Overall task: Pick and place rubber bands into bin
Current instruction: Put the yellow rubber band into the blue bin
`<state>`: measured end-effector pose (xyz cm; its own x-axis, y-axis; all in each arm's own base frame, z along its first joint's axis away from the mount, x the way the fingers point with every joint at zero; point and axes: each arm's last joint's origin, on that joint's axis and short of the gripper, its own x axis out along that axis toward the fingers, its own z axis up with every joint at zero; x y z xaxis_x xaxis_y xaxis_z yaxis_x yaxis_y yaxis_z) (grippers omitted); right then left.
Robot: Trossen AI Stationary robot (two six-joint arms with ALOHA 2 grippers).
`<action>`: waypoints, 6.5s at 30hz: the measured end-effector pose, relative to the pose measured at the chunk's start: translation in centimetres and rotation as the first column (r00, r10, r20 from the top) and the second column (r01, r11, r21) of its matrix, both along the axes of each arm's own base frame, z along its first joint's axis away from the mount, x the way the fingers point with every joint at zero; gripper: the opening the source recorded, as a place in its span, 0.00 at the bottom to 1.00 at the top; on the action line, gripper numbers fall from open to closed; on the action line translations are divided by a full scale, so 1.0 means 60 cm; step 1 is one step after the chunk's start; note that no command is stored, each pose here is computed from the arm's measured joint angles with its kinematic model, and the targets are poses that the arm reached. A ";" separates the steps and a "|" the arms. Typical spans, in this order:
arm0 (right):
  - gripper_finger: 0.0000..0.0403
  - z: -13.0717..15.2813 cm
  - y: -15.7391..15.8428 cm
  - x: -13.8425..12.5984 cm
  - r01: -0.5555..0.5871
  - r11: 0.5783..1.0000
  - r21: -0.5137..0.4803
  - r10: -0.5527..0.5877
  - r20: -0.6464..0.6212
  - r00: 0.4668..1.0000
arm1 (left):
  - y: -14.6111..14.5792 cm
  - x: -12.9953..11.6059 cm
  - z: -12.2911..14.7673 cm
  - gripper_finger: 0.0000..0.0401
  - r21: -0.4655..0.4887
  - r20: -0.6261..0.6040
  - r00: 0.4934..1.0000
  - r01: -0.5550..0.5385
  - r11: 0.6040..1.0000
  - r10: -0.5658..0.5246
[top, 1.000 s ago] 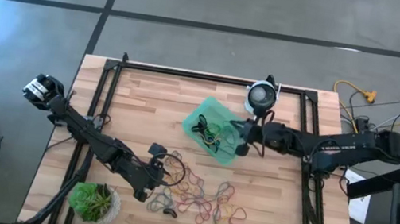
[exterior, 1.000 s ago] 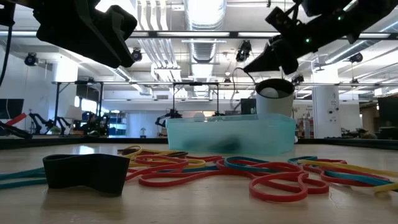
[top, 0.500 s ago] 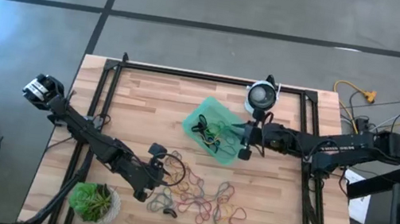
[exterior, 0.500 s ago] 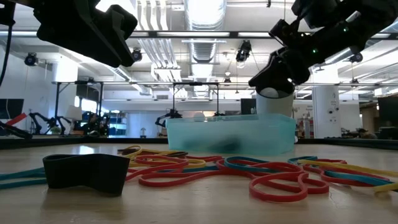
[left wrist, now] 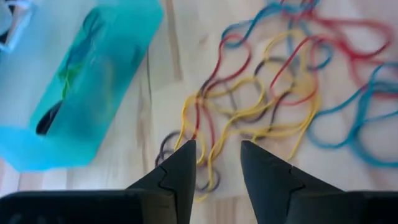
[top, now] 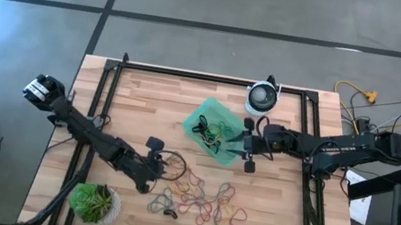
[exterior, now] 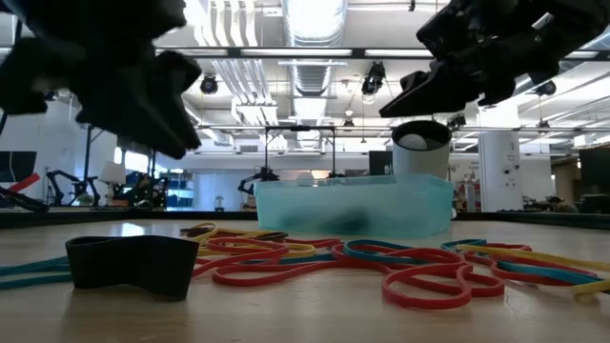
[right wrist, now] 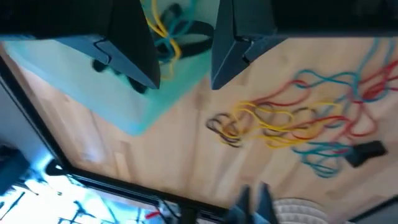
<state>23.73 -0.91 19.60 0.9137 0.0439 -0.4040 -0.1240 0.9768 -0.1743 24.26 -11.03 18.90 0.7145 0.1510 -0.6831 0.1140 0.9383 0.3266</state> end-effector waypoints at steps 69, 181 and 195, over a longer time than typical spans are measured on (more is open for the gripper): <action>0.21 0.012 0.021 0.005 -0.060 0.998 -0.023 0.060 0.003 0.998 | 0.075 0.041 -0.087 0.28 -0.165 -0.048 0.998 0.025 0.986 -0.033; 0.16 0.021 0.019 -0.048 0.037 0.996 0.078 -0.026 -0.145 0.989 | 0.030 0.078 0.099 0.00 0.159 0.456 0.886 0.010 0.987 -0.082; 0.16 0.017 0.019 -0.050 0.045 0.995 0.087 -0.030 -0.164 0.986 | 0.012 0.076 0.111 0.00 0.176 0.510 0.851 0.039 0.984 -0.125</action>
<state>20.71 0.24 20.61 0.8379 0.0540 -0.5432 -0.1065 0.9921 -0.0656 28.82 -10.32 25.56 0.9717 0.1478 -0.1841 -0.0375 0.8664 0.4979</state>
